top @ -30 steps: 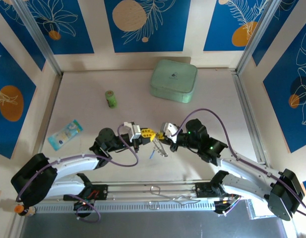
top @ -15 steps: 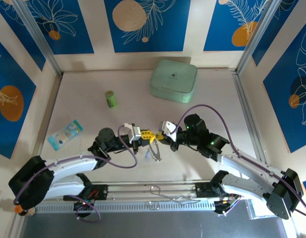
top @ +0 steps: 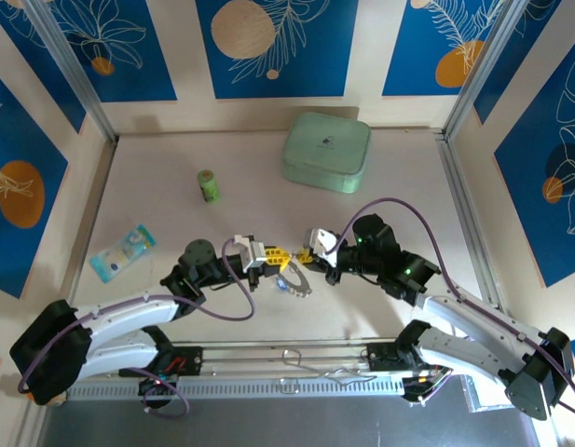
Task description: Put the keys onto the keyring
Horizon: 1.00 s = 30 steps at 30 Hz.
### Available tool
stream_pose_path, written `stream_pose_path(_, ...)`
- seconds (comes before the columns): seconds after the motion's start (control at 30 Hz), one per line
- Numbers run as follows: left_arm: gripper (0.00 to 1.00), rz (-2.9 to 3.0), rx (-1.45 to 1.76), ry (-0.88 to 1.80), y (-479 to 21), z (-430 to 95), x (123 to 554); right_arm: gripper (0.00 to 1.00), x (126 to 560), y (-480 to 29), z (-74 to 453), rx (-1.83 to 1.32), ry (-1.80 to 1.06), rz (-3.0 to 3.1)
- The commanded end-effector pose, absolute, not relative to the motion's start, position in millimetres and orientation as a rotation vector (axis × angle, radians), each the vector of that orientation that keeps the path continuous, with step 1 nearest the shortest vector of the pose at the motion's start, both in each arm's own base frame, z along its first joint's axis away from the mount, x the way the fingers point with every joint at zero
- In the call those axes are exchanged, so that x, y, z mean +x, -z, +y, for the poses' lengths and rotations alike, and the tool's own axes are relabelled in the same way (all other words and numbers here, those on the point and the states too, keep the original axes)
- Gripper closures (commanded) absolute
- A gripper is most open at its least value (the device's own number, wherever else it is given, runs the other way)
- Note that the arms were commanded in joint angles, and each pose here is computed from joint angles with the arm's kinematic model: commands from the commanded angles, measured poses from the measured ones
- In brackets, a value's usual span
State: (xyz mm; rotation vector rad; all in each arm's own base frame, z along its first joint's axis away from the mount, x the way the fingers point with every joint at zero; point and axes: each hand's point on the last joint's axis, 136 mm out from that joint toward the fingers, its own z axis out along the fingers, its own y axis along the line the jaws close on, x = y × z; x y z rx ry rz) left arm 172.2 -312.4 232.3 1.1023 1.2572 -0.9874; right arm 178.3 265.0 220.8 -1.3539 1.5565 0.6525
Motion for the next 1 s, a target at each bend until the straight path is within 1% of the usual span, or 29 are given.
stream_pose_path(0.0,1.0,1.268,1.144,0.94,-231,-313,173,1.0,184,-244,263,-1.328,-0.608,1.51)
stream_pose_path(0.07,1.0,1.279,1.14,0.929,-229,-313,175,1.0,184,-245,264,-1.329,-0.605,1.508)
stream_pose_path(0.1,0.93,1.282,1.134,0.92,-228,-312,176,1.0,185,-245,265,-1.331,-0.603,1.506)
stream_pose_path(0.17,0.76,1.294,1.117,0.902,-226,-311,180,1.0,185,-245,265,-1.334,-0.594,1.506)
stream_pose_path(0.23,0.67,1.305,1.069,0.862,-226,-307,188,1.0,187,-244,266,-1.34,-0.584,1.513)
stream_pose_path(0.3,0.62,1.322,0.983,0.804,-229,-299,201,1.0,189,-241,267,-1.351,-0.562,1.524)
stream_pose_path(0.37,0.59,1.337,0.874,0.729,-233,-288,216,1.0,192,-238,269,-1.368,-0.539,1.534)
stream_pose_path(0.47,0.58,1.364,0.65,0.578,-243,-257,243,1.0,195,-235,275,-1.404,-0.506,1.533)
stream_pose_path(0.57,0.5,1.427,0.372,0.378,-247,-208,270,1.0,197,-235,288,-1.456,-0.499,1.514)
stream_pose_path(0.63,0.48,1.503,0.187,0.217,-240,-168,285,1.0,199,-240,303,-1.467,-0.523,1.495)
stream_pose_path(0.7,0.47,1.567,0.059,0.099,-229,-135,290,1.0,198,-247,324,-1.477,-0.593,1.463)
stream_pose_path(0.83,0.47,1.596,-0.121,0.041,-216,-91,285,1.0,196,-252,366,-1.467,-0.768,1.402)
stream_pose_path(0.9,0.47,1.603,-0.179,0.039,-212,-76,281,1.0,206,-238,379,-1.447,-0.807,1.431)
stream_pose_path(0.97,0.47,1.603,-0.203,0.046,-211,-69,278,1.0,218,-213,386,-1.457,-0.781,1.508)
